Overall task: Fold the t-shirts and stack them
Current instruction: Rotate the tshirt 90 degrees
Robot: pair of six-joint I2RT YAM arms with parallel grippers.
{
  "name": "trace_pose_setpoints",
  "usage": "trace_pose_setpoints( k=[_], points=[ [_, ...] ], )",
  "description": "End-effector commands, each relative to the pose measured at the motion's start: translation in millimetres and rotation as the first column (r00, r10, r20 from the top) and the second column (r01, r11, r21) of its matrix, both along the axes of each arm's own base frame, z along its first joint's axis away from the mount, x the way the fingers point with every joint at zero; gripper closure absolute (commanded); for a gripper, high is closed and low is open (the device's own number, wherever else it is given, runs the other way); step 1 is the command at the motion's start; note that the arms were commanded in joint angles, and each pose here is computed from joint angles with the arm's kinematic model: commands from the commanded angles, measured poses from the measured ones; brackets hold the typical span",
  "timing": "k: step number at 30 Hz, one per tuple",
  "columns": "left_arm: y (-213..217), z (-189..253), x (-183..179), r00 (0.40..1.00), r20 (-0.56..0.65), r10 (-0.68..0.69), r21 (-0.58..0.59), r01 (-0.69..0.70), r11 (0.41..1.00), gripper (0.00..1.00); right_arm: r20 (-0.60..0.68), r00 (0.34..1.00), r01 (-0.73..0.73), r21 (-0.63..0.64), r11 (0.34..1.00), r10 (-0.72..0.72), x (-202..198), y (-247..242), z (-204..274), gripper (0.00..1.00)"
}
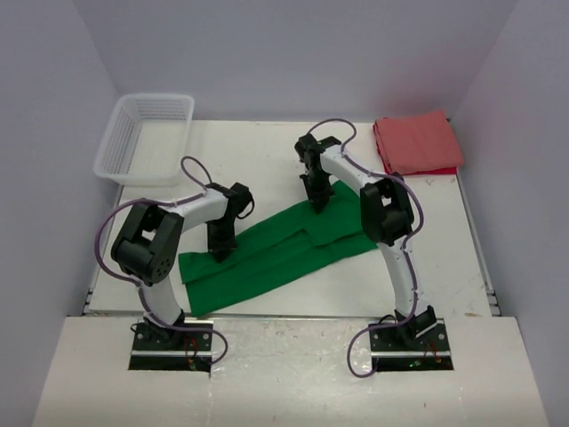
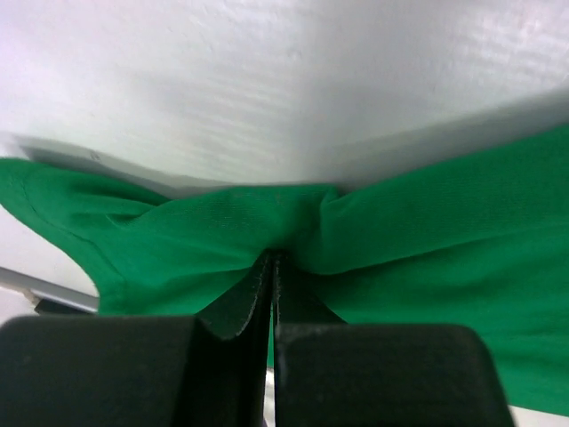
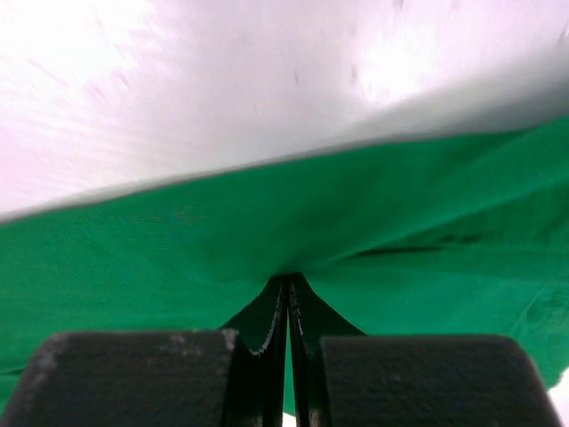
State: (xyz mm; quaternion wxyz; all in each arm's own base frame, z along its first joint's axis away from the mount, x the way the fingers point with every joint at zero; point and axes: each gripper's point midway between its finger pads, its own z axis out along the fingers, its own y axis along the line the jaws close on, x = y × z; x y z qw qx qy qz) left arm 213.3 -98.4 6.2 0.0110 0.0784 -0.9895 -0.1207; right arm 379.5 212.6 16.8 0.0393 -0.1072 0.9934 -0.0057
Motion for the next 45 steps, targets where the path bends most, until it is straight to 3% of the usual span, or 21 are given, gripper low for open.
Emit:
trace_pose_setpoints(
  k=[1,6,8,9,14,16,19,21,22,24,25,27,29,30,31,33,34,36,37,42,45],
  points=[
    [-14.4,-34.3,-35.8,0.992,-0.119,0.040,-0.016,-0.042,0.999,1.00,0.118,0.993,0.002,0.002,1.000,-0.002,38.0,3.6,7.0,1.00],
    [-31.0,-8.7,-2.5,0.999,0.048,-0.020,0.014,0.019,1.000,1.00,0.343,0.937,0.041,0.078,0.996,-0.066,92.0,16.0,68.1,1.00],
    [-41.2,11.4,20.0,0.988,0.149,-0.041,0.000,0.042,0.999,1.00,0.436,0.896,0.056,0.082,0.995,-0.086,103.6,10.8,95.6,1.00],
    [-43.7,18.8,28.1,0.982,0.182,-0.049,0.000,0.050,0.999,1.00,0.516,0.850,0.058,0.117,0.992,-0.110,107.9,9.8,133.5,1.00],
    [-72.5,86.0,84.6,0.905,0.407,-0.126,-0.036,0.153,0.988,1.00,0.676,0.716,0.130,0.115,0.985,-0.174,73.1,-37.0,246.4,0.96],
    [-86.3,113.7,106.2,0.860,0.491,-0.139,-0.065,0.195,0.979,1.00,0.711,0.677,0.186,0.087,0.979,-0.192,58.2,-58.9,270.0,0.96],
    [-75.2,145.3,127.8,0.818,0.560,-0.134,0.027,0.143,0.989,1.00,0.784,0.593,0.306,-0.011,0.952,-0.181,31.7,-107.0,308.3,0.95],
    [-85.0,156.4,141.3,0.800,0.580,-0.153,0.021,0.173,0.985,1.00,0.807,0.561,0.368,-0.042,0.929,-0.186,15.0,-128.8,320.5,0.94],
    [-105.7,157.7,150.8,0.776,0.595,-0.210,-0.028,0.282,0.959,1.00,0.817,0.539,0.379,-0.018,0.925,-0.205,-2.4,-138.4,329.8,0.92],
    [-144.4,147.0,162.3,0.751,0.598,-0.280,-0.131,0.436,0.890,1.00,0.783,0.557,0.337,0.094,0.937,-0.279,-20.2,-131.7,330.4,0.92],
    [-181.6,146.2,161.7,0.729,0.614,-0.301,-0.257,0.546,0.797,1.00,0.772,0.553,0.316,0.155,0.936,-0.315,-33.5,-130.7,339.2,0.92],
    [-220.6,130.2,167.8,0.705,0.611,-0.361,-0.357,0.652,0.669,1.00,0.723,0.600,0.241,0.245,0.939,-0.343,-47.9,-113.1,337.8,0.92],
    [-263.5,128.4,160.4,0.658,0.646,-0.387,-0.481,0.744,0.464,1.00,0.706,0.619,0.202,0.280,0.939,-0.344,-61.7,-108.5,339.7,0.93],
    [-267.4,126.0,166.1,0.641,0.664,-0.385,-0.469,0.758,0.454,1.00,0.702,0.625,0.200,0.278,0.940,-0.341,-65.2,-108.8,337.1,0.93],
    [-279.9,129.8,158.1,0.616,0.682,-0.395,-0.505,0.787,0.356,1.00,0.699,0.631,0.197,0.274,0.941,-0.336,-68.6,-109.9,334.6,0.93],
    [-288.6,120.3,165.3,0.601,0.687,-0.408,-0.508,0.799,0.323,1.00,0.693,0.642,0.218,0.246,0.944,-0.329,-78.7,-118.6,325.3,0.94],
    [-293.5,118.2,162.4,0.585,0.691,-0.425,-0.520,0.811,0.270,1.00,0.695,0.642,0.222,0.236,0.946,-0.324,-82.6,-121.9,323.6,0.94],
    [-300.7,102.1,167.7,0.583,0.678,-0.448,-0.533,0.809,0.247,1.00,0.701,0.635,0.232,0.227,0.946,-0.324,-92.1,-130.0,321.9,0.94],
    [-305.1,99.3,165.4,0.576,0.681,-0.453,-0.551,0.810,0.200,1.00,0.701,0.636,0.221,0.235,0.947,-0.322,-95.3,-129.2,322.1,0.94],
    [-320.3,73.7,168.4,0.586,0.682,-0.437,-0.608,0.787,0.107,1.00,0.684,0.661,0.220,0.219,0.951,-0.310,-106.7,-133.1,313.5,0.95],
    [-318.6,42.9,178.0,0.636,0.630,-0.446,-0.649,0.747,0.149,1.00,0.691,0.650,0.227,0.221,0.948,-0.317,-112.9,-138.1,317.3,0.95]
  ],
)
